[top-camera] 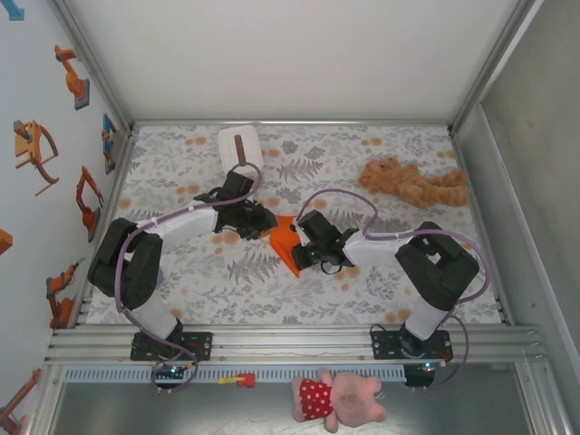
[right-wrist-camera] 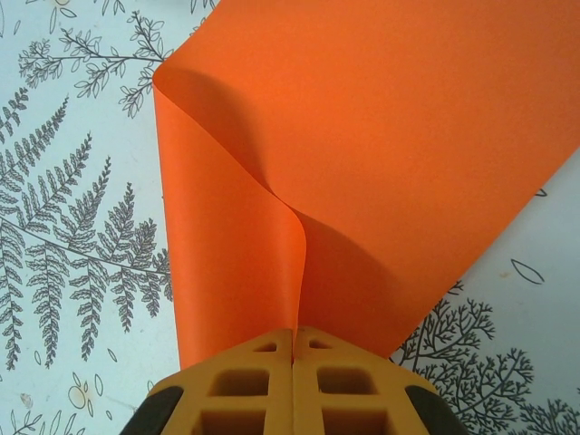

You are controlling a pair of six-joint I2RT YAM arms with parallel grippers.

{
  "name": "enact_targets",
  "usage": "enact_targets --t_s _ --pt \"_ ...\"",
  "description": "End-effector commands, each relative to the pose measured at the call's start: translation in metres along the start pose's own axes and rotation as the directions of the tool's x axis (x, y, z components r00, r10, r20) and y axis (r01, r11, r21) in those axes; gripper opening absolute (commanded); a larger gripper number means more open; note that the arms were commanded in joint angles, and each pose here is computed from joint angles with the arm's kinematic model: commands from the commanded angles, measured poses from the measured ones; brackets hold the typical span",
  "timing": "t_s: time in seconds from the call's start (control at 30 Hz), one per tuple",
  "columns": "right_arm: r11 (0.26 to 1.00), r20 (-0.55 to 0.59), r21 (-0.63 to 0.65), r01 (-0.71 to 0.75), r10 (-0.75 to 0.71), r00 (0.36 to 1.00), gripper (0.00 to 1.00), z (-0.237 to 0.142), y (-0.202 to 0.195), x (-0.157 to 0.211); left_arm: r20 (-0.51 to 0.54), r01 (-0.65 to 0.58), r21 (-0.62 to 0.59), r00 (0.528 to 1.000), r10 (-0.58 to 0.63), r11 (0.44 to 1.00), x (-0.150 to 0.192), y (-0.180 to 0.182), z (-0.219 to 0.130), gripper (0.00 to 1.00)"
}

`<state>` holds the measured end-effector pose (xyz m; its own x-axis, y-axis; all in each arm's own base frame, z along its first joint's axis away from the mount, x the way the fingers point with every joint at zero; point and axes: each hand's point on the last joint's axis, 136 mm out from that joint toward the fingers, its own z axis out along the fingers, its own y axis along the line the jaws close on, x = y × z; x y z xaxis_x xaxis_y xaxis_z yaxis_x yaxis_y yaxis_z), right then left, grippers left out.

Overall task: Fold a paper plane with a square sheet of paper (pick it up from the middle)
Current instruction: Third fold the triangle at the center of the table.

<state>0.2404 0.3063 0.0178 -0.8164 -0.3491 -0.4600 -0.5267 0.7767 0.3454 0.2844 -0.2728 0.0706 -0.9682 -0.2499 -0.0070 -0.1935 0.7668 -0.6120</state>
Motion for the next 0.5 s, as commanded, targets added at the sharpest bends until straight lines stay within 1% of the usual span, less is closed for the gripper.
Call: enact_targets --t_s 0.0,0.1,0.2,0.27,0.47 --pt "0.999 -0.051 0.03 -0.026 0.028 0.998 0.0 0.005 -0.008 0.009 -0.01 0.028 0.044 1.0 -0.028 0.999 0.011 -0.01 0.003 0.2" --pt "0.999 -0.051 0.031 -0.028 0.03 0.998 0.0 0.006 -0.008 0.009 -0.031 0.031 0.032 0.999 -0.03 0.999 0.019 -0.004 0.011 0.16" --pt "0.999 -0.052 0.029 -0.027 0.028 0.998 0.0 0.006 -0.008 0.009 -0.054 0.039 0.032 0.998 -0.037 0.999 0.023 -0.001 0.018 0.13" --pt "0.999 -0.048 0.03 -0.027 0.028 0.998 0.0 0.006 -0.008 0.008 -0.076 0.037 0.042 0.997 -0.033 0.998 0.027 -0.004 0.022 0.13" --pt "0.999 -0.051 0.03 -0.027 0.029 0.998 0.0 0.006 -0.008 0.008 -0.109 0.04 0.013 0.993 -0.038 0.999 0.036 0.003 0.035 0.12"
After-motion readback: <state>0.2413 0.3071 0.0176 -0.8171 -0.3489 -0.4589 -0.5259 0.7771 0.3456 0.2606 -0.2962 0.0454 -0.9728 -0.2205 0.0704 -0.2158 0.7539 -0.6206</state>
